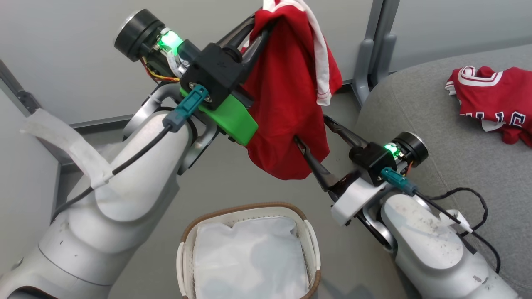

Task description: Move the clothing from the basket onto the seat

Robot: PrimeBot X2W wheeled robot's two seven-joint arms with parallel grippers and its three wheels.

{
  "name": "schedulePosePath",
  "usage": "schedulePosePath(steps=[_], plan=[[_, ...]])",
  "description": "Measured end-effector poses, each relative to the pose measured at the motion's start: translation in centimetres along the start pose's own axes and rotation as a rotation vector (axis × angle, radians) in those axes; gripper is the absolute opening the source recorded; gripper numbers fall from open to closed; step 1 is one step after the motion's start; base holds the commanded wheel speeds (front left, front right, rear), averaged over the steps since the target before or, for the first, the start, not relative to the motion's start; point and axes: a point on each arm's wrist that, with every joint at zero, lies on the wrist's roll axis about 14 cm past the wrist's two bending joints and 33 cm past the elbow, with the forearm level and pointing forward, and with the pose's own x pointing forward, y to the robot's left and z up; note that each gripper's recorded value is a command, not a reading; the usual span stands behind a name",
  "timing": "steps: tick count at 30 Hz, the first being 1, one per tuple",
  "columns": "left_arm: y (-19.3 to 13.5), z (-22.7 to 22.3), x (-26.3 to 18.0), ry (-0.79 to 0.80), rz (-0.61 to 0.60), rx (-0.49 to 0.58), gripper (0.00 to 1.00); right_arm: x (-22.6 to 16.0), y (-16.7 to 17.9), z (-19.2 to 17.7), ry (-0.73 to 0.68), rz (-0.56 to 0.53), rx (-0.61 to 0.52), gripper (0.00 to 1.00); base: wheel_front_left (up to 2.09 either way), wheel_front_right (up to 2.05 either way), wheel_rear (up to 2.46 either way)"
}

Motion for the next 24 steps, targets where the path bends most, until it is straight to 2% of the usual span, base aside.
schedulePosePath(steps=[14, 15, 16, 17, 24], plan=[[-1.2, 1.8, -0.3, -0.030, -0.022, -0.002, 0.00, 3.0, 3.1, 2.8, -0.032, 0.198, -0.004, 1.00, 0.00, 0.00, 0.00], [-1.3, 1.7, -0.4, -0.026, -0.020, -0.005, 0.00, 3.2, 3.5, 2.9, -0.032, 0.207, 0.000, 0.50, 0.00, 0.00, 0.00], [-1.3, 1.5, -0.5, -0.021, -0.017, -0.010, 0.00, 3.4, 3.9, 2.9, -0.033, 0.218, 0.004, 0.31, 0.00, 0.00, 0.00], [-1.2, 1.3, -0.7, -0.013, -0.010, -0.015, 0.00, 3.6, 4.3, 2.9, -0.032, 0.227, 0.011, 0.00, 0.00, 0.00, 0.00], [0.4, -1.4, -2.4, 0.075, 0.066, -0.062, 0.00, 3.8, 6.2, 2.8, -0.033, 0.272, 0.028, 0.00, 0.00, 0.00, 0.00]])
